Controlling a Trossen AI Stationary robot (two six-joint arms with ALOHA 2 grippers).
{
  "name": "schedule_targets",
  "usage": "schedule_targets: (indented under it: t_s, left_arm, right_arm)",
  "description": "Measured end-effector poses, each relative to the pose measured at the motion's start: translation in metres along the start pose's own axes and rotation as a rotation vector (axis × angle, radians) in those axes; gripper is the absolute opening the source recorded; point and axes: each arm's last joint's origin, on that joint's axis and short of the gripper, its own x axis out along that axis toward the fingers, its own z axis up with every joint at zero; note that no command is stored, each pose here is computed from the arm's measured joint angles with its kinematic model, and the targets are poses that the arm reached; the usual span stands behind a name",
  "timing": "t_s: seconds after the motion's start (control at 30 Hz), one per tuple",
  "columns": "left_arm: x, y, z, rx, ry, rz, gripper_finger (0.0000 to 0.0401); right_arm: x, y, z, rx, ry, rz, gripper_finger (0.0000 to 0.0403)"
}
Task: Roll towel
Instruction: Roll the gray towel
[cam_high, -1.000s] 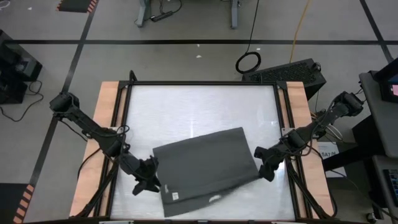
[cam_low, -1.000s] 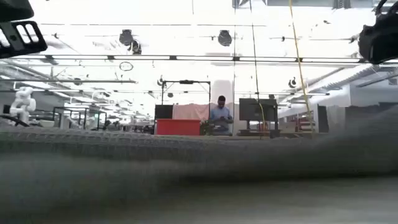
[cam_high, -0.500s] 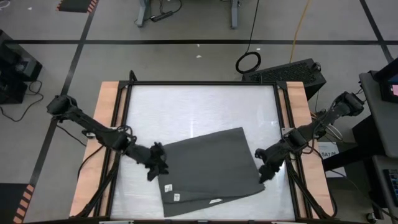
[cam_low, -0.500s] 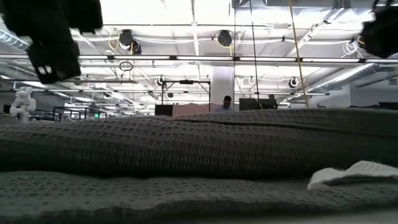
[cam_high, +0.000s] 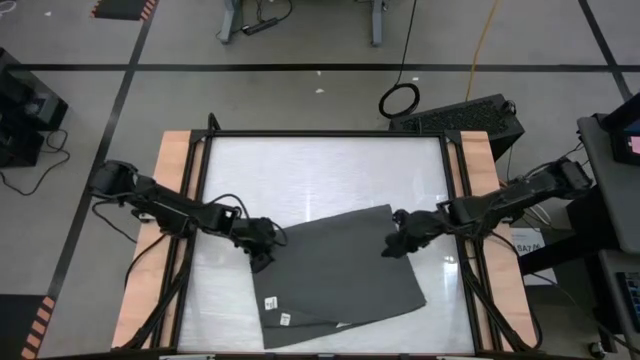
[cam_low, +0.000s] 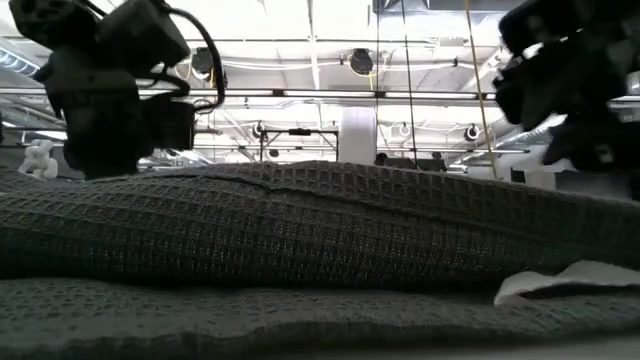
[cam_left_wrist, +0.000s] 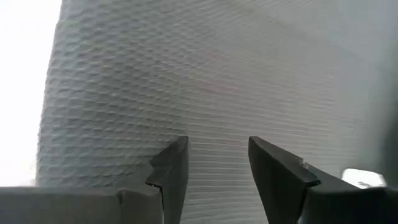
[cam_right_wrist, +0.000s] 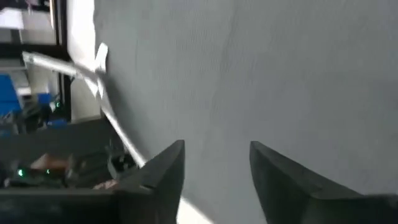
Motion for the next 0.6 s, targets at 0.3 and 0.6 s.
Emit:
schedule_targets:
  t_s: [0.3,0.6]
  left_arm:
    - [0.013,0.012,-0.002,-0.154,0.065,0.086,0.0171]
    - [0.009,0.014,-0.004,-0.556,0.026,0.132,0.0171]
  right_arm:
    - [0.031,-0.018,0.034,0.06,-0.123,-0.149,0.0057]
    - [0.025,-0.012,0.076,0.005,-0.311,-0.025,0.0002]
